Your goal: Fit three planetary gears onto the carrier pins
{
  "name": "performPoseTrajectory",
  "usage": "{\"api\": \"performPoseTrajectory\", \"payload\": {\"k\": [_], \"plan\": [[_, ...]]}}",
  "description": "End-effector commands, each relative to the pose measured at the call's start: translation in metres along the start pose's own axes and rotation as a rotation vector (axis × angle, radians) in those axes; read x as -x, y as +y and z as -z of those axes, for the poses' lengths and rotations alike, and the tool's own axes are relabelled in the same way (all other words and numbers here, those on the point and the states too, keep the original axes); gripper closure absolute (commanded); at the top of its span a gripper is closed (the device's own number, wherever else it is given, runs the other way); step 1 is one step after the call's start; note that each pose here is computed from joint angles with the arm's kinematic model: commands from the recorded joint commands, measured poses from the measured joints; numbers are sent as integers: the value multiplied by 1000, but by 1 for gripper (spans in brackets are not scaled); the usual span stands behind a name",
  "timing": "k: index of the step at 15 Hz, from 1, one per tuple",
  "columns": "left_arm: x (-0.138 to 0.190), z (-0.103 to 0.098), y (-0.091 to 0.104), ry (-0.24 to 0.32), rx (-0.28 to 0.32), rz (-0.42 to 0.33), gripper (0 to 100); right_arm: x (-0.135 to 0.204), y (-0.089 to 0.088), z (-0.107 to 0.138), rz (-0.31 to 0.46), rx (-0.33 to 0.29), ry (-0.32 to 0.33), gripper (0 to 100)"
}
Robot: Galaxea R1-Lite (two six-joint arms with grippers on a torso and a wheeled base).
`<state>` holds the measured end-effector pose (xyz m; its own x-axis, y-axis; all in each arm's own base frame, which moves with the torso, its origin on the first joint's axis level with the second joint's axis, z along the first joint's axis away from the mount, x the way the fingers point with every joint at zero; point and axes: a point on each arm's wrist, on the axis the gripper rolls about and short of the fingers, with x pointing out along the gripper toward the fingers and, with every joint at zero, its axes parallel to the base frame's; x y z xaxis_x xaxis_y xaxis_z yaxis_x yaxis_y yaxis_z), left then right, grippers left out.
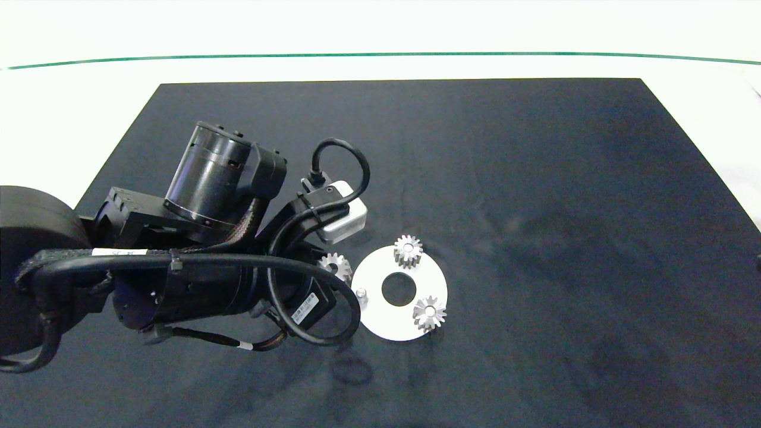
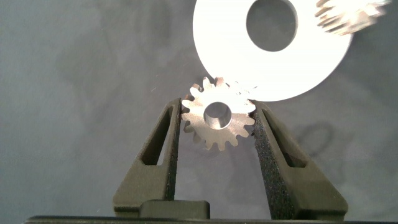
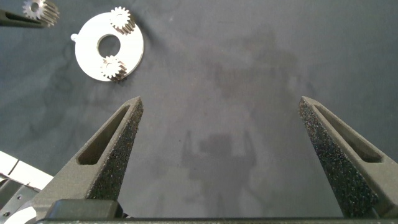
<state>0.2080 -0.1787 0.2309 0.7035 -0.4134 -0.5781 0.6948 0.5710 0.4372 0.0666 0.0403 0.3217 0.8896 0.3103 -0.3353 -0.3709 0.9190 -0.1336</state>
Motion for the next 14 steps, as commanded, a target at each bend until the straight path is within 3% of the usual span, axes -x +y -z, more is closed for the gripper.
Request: {"api": "performPoseTrajectory", "payload": {"k": [1, 14], "plan": [[-15, -5, -13, 18, -20, 43, 72, 1, 0, 0, 1, 1, 1, 0], [-30, -8, -16, 39, -16, 54, 72, 3, -1, 0, 2, -2, -8, 0]]}}
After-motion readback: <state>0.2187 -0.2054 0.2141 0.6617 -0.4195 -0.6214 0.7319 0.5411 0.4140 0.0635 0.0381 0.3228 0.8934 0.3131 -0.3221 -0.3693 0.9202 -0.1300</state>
